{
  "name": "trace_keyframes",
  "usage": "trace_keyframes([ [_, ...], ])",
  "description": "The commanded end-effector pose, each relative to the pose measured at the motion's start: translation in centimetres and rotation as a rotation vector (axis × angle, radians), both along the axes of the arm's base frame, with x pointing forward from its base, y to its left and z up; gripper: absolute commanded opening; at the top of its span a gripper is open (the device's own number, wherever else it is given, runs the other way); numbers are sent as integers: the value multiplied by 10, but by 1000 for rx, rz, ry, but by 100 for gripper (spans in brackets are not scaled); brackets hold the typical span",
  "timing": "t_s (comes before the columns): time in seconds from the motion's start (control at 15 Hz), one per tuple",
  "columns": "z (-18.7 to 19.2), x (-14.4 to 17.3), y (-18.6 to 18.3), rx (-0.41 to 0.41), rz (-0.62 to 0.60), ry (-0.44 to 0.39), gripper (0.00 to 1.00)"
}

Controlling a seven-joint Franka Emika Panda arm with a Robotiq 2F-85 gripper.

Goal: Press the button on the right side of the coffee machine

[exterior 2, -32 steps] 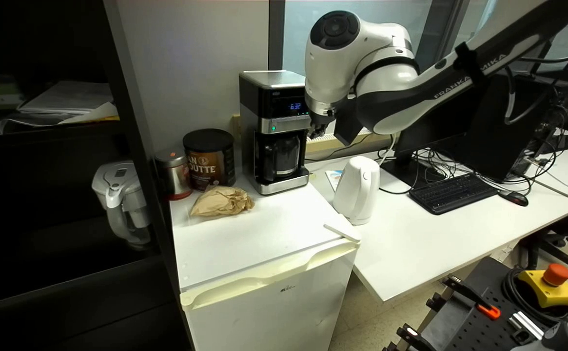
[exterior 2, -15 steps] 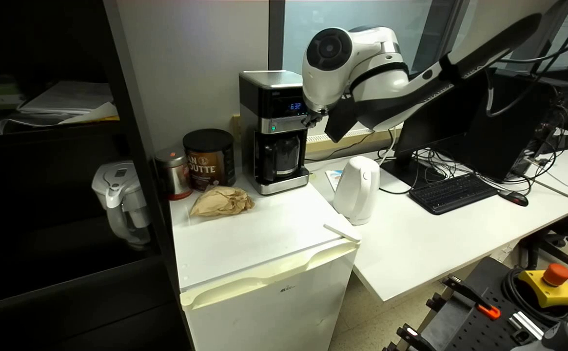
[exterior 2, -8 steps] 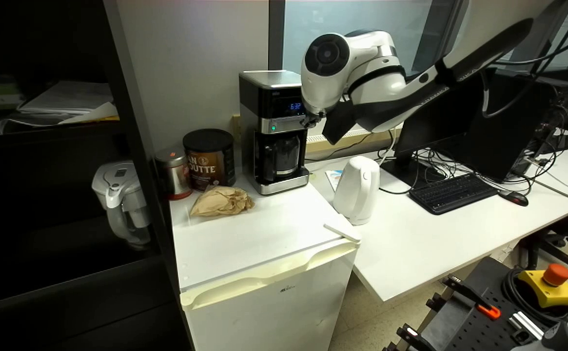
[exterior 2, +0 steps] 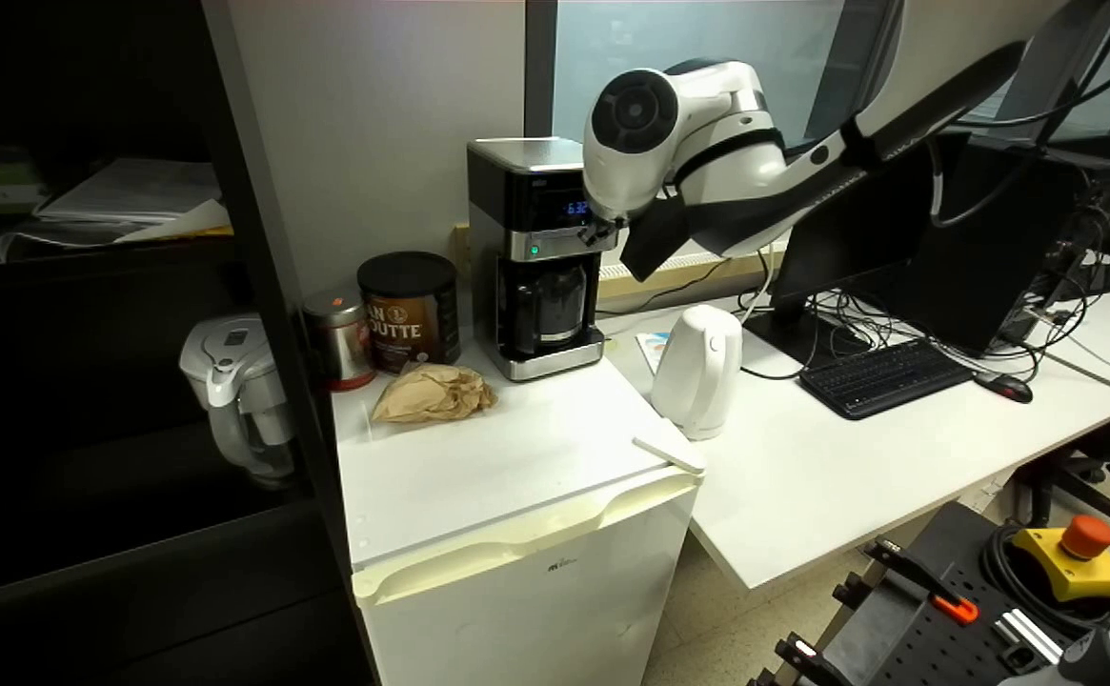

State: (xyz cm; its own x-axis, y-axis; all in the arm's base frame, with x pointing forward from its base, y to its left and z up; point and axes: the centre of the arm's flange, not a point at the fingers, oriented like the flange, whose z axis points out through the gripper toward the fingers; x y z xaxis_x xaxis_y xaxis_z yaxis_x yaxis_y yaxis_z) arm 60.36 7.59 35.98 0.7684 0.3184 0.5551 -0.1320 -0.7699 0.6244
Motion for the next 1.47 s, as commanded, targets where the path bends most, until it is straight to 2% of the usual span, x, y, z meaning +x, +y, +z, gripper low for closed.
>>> trace_keyframes([
  [0.0,1,8,0,11,26,-50,2],
  [1.4,-10,8,5,73,35,-70,2],
])
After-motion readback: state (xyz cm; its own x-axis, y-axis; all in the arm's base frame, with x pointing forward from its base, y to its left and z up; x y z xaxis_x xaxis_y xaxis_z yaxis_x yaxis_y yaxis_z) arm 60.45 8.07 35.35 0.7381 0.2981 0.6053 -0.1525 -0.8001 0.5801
